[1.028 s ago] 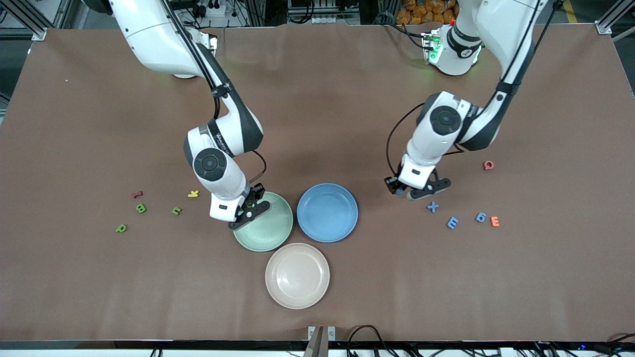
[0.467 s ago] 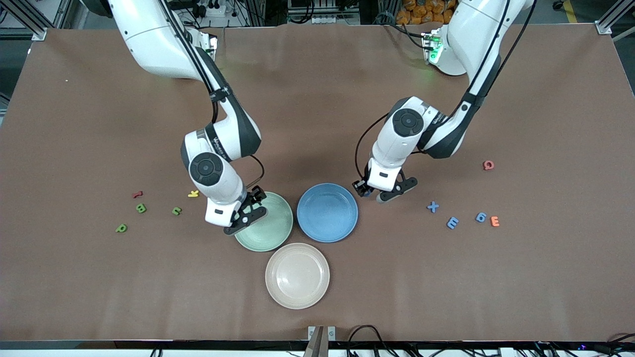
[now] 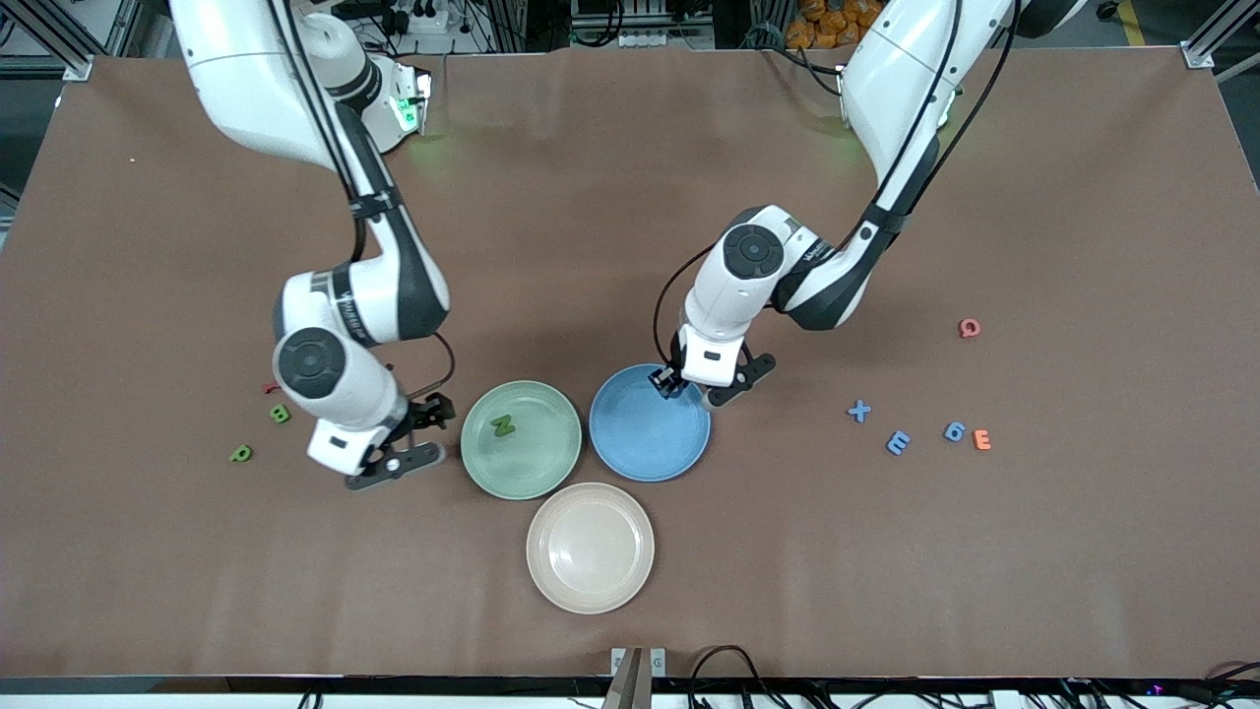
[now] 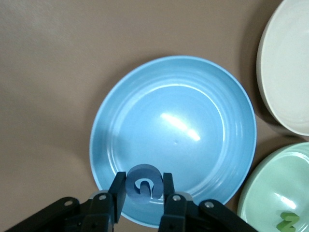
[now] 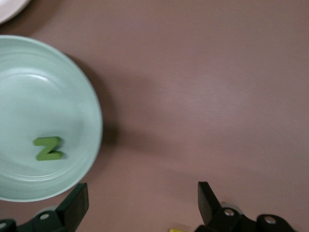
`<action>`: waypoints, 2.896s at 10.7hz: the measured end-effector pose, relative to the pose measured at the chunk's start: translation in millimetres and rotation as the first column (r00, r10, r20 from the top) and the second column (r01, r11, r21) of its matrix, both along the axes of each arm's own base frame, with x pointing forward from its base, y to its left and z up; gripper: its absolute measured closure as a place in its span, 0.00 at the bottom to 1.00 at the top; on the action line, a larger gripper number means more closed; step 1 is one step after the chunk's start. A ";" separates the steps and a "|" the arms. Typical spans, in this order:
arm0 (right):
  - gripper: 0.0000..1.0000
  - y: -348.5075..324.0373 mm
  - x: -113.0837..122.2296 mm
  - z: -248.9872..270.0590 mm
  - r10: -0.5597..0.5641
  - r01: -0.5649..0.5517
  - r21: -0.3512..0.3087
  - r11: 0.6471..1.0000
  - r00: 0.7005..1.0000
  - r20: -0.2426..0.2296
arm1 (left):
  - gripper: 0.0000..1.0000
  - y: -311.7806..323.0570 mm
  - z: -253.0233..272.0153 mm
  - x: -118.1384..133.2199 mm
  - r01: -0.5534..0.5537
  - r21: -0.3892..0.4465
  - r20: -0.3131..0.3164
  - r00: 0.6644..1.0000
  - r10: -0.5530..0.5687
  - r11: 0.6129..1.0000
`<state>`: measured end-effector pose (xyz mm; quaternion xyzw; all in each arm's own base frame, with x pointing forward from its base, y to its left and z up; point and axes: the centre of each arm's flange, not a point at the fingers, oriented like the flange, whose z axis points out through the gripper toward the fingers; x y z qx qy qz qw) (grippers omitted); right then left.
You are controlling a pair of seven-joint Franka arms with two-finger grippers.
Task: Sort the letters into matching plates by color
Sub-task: 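Release letters, return the right gripper to the green letters while the left gripper returns, then grasp the green U with the right gripper while the left gripper grasps X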
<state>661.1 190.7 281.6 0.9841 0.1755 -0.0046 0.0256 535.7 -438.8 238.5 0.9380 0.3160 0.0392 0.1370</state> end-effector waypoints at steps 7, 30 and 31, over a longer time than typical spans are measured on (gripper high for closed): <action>0.00 -130.9 13.3 7.3 -0.300 0.302 0.059 0.951 0.953 -0.037 | 0.00 14.4 -12.7 7.4 0.037 0.084 -0.020 0.999 -0.036 0.996; 0.63 -154.3 -62.7 -106.4 -0.830 0.825 0.090 0.558 0.558 0.024 | 0.00 272.8 -47.5 51.7 -0.096 0.239 -0.188 0.972 0.142 0.966; 0.73 -156.2 -63.4 -105.0 -0.828 0.823 0.088 0.561 0.561 0.023 | 0.00 272.4 -49.6 52.4 -0.099 0.231 -0.178 0.974 0.142 0.968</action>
